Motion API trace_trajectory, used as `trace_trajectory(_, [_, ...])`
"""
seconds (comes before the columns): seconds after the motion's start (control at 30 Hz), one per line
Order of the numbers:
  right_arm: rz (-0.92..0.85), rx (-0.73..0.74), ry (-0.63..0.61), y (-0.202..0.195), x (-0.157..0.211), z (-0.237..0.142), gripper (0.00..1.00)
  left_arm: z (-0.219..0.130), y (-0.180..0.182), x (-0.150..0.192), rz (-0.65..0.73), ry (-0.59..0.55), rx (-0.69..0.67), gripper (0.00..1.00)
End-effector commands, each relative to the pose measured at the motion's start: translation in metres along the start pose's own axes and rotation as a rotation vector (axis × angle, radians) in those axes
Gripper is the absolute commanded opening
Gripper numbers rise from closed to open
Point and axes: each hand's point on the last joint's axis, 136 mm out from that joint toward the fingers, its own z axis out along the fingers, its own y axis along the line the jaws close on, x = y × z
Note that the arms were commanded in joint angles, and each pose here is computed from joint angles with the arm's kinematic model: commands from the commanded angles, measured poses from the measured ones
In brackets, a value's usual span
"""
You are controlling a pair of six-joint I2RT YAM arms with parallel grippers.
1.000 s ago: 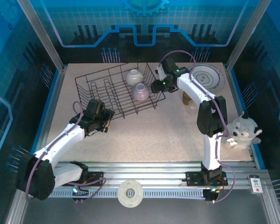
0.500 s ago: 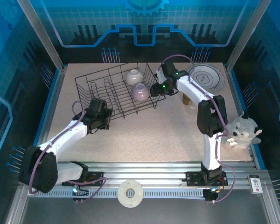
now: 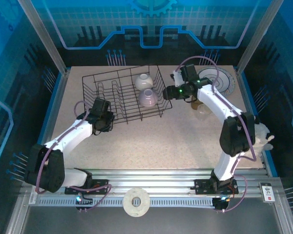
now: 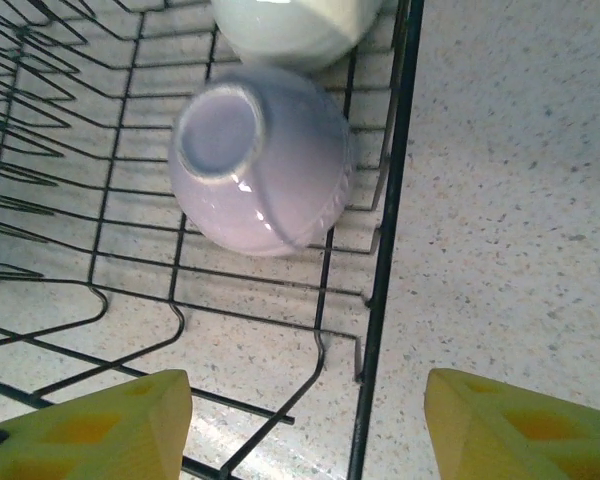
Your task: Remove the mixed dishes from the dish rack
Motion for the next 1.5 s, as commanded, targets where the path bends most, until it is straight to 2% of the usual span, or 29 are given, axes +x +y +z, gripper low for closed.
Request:
trace_trajectory(0.0, [0.008,-0.035,-0.068,0.01,-0.008,-0.023,0.65,-0.003,0.015,0.006,0.238,0.074,-0.081,0.14])
trace_trajectory(0.2, [0.0,-0.041,-0.093,0.019,0.003,-0.048,0.66,0.003,0.009,0.002,0.44,0.2,-0.124,0.1])
trace_trajectory(0.27, [-0.005,-0.041,-0.097,0.021,0.008,-0.054,0.67,0.008,0.004,0.0,0.496,0.244,-0.108,0.05])
trace_trajectory(0.5, [-0.04,-0.032,-0.08,0.031,0.031,-0.065,0.69,0.019,-0.018,-0.008,0.74,0.317,-0.125,0.06])
trace_trajectory(0.73, [-0.111,-0.05,-0.066,0.054,0.051,-0.071,0.78,0.034,-0.041,-0.02,0.925,0.314,-0.16,0.04])
trace_trajectory(0.87, [-0.135,-0.05,-0.042,0.061,0.065,-0.075,0.82,0.037,-0.054,-0.037,1.012,0.257,-0.212,0.04])
trace_trajectory(1.17, [-0.176,-0.04,0.024,0.074,0.101,-0.072,0.89,0.053,-0.098,-0.048,1.212,0.248,-0.203,0.05])
trace_trajectory(1.3, [-0.177,-0.043,0.056,0.082,0.114,-0.065,0.91,0.058,-0.117,-0.045,1.223,0.255,-0.16,0.1])
trace_trajectory(1.47, [-0.179,-0.044,0.082,0.094,0.128,-0.051,0.91,0.061,-0.144,-0.031,1.179,0.289,-0.049,0.25])
